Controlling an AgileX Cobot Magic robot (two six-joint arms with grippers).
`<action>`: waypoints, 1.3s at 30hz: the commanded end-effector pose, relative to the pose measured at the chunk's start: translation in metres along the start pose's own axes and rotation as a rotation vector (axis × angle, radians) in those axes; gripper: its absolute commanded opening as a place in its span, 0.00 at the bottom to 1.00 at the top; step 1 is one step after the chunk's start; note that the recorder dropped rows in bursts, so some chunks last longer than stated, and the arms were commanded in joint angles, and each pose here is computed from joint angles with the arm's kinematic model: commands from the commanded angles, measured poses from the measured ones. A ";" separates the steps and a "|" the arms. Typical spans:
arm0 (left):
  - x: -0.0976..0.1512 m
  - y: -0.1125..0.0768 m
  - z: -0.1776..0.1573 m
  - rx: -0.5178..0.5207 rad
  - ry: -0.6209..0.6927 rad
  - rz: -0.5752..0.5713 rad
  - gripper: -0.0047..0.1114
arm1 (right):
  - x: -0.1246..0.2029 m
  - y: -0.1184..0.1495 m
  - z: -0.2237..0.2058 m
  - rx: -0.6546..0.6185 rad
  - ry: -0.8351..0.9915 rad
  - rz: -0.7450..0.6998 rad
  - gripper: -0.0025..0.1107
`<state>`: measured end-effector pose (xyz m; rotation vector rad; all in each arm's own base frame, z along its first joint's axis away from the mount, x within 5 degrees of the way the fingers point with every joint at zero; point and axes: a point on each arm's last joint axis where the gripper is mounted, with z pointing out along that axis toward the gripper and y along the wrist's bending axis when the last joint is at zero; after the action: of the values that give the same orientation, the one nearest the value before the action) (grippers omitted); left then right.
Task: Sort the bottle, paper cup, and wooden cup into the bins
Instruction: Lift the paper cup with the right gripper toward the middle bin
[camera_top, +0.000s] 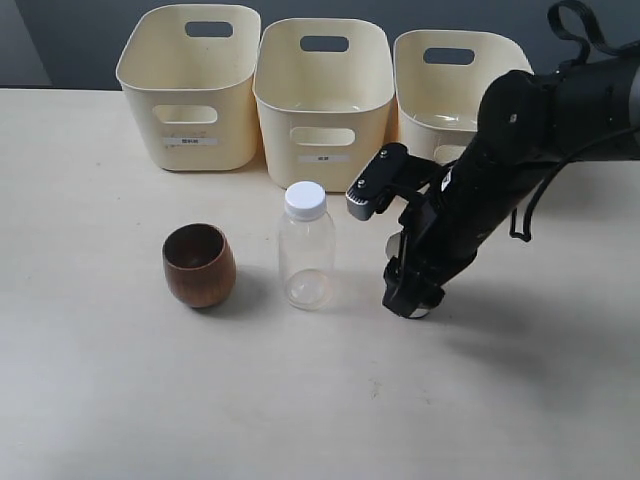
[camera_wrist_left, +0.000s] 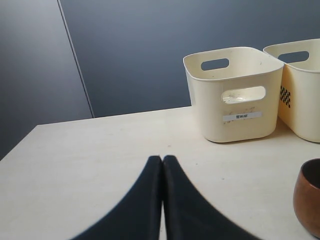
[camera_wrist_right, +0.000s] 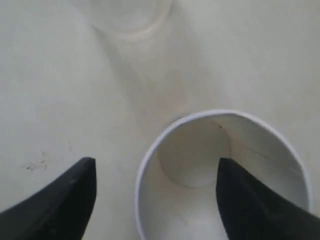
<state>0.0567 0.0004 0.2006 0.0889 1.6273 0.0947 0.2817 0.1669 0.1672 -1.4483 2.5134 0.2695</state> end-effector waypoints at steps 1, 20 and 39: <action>0.000 0.000 0.000 -0.002 -0.010 -0.002 0.04 | 0.000 -0.002 0.006 -0.005 0.013 0.013 0.46; 0.000 0.000 0.000 -0.002 -0.010 -0.002 0.04 | -0.011 -0.010 -0.013 0.051 0.011 -0.070 0.02; 0.000 0.000 0.000 -0.002 -0.010 -0.002 0.04 | -0.071 -0.015 -0.154 0.419 -0.704 0.021 0.02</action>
<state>0.0567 0.0004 0.2006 0.0889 1.6273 0.0947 0.3012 0.1707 0.3319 -1.0203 1.8825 0.1624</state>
